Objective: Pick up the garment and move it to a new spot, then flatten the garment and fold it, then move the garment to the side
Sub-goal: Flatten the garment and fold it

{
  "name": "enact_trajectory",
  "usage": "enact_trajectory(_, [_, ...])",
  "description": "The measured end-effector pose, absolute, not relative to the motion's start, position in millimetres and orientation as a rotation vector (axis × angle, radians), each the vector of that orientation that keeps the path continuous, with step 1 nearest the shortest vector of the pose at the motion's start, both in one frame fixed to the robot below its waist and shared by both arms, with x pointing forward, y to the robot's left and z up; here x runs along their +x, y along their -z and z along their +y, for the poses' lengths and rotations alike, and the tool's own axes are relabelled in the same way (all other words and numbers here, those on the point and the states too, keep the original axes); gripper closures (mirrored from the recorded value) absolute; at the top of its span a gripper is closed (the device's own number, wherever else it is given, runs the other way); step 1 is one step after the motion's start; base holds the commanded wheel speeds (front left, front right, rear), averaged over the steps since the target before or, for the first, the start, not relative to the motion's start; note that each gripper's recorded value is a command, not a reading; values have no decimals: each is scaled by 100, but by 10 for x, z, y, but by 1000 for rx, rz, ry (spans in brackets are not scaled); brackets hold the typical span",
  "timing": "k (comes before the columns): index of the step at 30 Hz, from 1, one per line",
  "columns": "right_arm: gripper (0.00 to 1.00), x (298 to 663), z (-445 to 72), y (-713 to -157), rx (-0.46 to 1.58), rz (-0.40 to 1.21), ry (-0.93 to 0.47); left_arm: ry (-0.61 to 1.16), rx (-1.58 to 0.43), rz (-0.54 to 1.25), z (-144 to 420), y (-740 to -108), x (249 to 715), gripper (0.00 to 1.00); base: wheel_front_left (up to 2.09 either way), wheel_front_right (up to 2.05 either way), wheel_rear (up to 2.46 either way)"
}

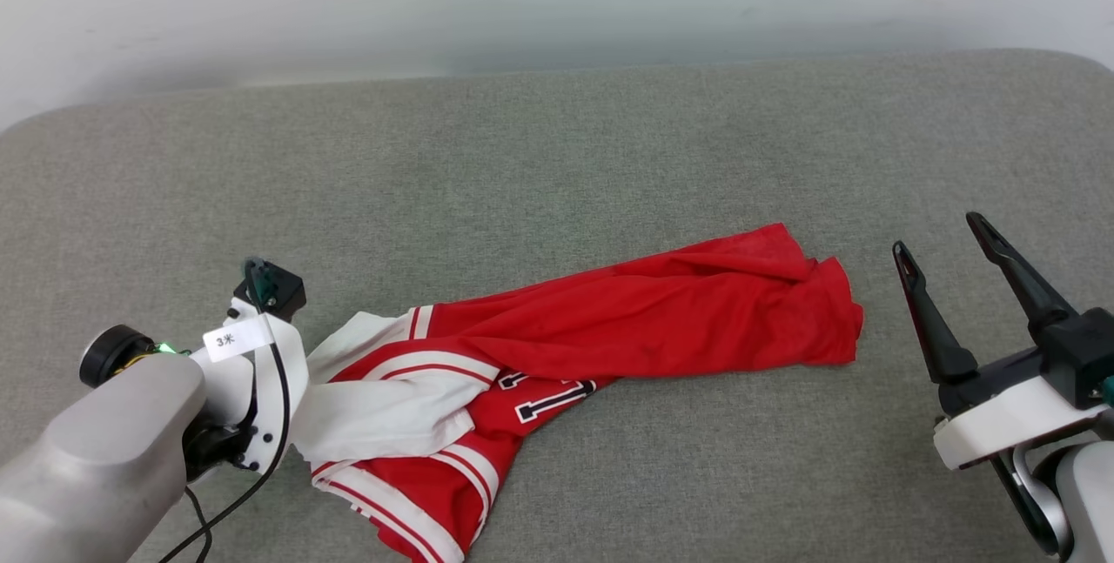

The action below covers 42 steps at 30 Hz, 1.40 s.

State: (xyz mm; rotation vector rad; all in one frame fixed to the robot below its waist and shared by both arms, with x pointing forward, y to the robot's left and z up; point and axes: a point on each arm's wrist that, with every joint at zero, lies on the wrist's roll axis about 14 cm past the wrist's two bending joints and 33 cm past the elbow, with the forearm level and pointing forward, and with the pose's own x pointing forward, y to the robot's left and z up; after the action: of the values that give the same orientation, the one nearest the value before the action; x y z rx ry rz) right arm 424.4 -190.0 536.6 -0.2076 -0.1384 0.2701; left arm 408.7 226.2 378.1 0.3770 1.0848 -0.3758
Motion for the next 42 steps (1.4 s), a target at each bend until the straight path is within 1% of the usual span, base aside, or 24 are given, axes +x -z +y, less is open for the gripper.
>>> enact_trajectory(1, [0, 4241, -1901, -5365, -207, -138, -270, 375, 379, 1066, 2256, -3791, 4108, 0, 0, 0, 0])
enact_trajectory(5, [0, 4208, -1896, -5366, -205, -138, -270, 371, 396, 965, 2249, -3965, 4244, 0, 0, 0, 0])
enact_trajectory(10, [0, 4177, -1864, -5412, -200, -152, -274, 422, 427, 775, 2048, -4558, 4575, 0, 0, 0, 0])
enact_trajectory(13, [0, 4156, -1838, -5417, -196, -154, -280, 459, 425, 722, 1916, -4835, 4632, 0, 0, 0, 0])
enact_trajectory(19, [0, 4155, -1815, -5441, -194, -161, -285, 606, 432, 833, 1559, -4817, 4363, 0, 0, 0, 0])
enact_trajectory(24, [0, 4169, -1836, -5416, -197, -151, -282, 716, 466, 977, 1354, -4542, 4054, 0, 0, 0, 0])
enact_trajectory(32, [0, 4219, -1906, -5339, -200, -128, -266, 785, 513, 1172, 1311, -3990, 3718, 0, 0, 0, 0])
enact_trajectory(36, [0, 4237, -1946, -5290, -199, -114, -255, 790, 523, 1224, 1322, -3805, 3656, 1, 0, 0, 0])
enact_trajectory(37, [0, 4239, -1956, -5283, -200, -111, -253, 793, 515, 1228, 1310, -3789, 3653, 73, 0, 0, 0])
enact_trajectory(38, [0, 4240, -1962, -5276, -200, -109, -251, 794, 509, 1226, 1302, -3781, 3654, 100, 0, 0, 0])
enact_trajectory(42, [0, 4238, -1984, -5295, -203, -115, -243, 785, 501, 1203, 1314, -3815, 3666, 100, 0, 0, 0])
